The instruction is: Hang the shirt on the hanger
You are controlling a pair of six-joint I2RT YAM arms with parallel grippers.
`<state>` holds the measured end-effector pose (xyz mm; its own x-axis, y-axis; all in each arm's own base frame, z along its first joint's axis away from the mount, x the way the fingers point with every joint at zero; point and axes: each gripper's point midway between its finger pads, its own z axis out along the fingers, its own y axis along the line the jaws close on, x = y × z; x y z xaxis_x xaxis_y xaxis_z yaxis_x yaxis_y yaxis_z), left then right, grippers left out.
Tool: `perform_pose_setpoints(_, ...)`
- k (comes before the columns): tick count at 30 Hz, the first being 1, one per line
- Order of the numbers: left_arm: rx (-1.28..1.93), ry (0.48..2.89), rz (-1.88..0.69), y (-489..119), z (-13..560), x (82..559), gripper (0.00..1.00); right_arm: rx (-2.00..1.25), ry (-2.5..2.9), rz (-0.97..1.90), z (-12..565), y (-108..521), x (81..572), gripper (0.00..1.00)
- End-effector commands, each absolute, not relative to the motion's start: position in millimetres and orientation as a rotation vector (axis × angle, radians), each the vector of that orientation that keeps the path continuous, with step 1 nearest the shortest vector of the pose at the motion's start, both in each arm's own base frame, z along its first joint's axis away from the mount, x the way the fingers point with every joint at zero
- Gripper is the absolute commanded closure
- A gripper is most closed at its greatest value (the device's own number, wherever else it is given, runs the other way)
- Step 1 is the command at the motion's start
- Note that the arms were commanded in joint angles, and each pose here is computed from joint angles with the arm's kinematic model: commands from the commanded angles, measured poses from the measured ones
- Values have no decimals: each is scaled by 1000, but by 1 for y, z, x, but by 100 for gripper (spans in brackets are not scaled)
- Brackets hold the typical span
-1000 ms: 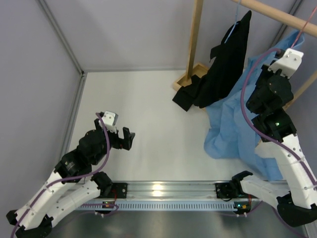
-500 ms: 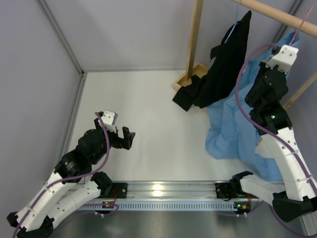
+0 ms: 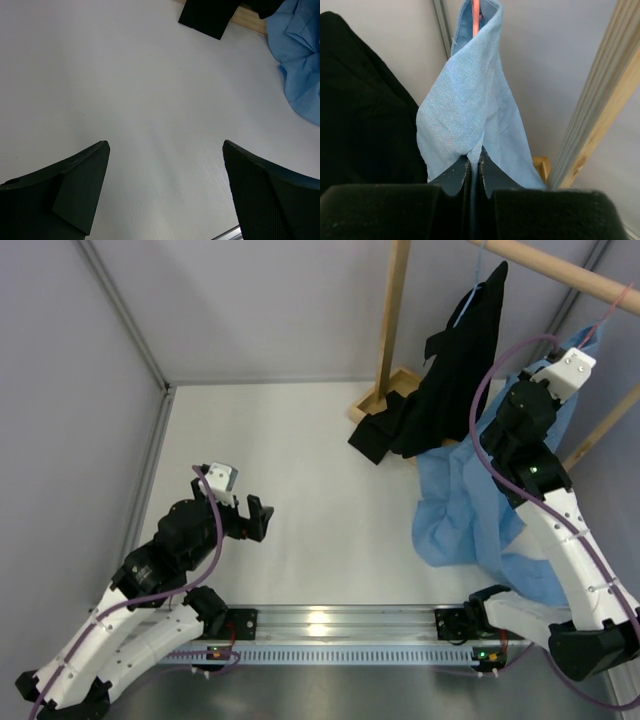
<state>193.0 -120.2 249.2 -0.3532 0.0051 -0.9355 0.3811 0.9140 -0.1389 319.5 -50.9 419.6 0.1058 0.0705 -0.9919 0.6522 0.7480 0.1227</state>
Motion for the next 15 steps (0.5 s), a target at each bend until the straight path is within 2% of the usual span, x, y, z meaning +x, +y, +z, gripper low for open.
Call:
perform_pose_setpoints(1,277,1853,-432,-125,260,197,2,780,1325,-442,440,-53,319,100)
perform_pose_setpoints(13,288,1852,-442,-127,259,196,2,829,1327,-401,429,-39,330,100)
perform_pose_setpoints(14,291,1853,-444,-127,259,196,2,828,1331,-396,427,-38,330,99)
perform_pose_setpoints(15,294,1850,-447,-128,259,196,2,829,1331,-385,426,-37,331,82)
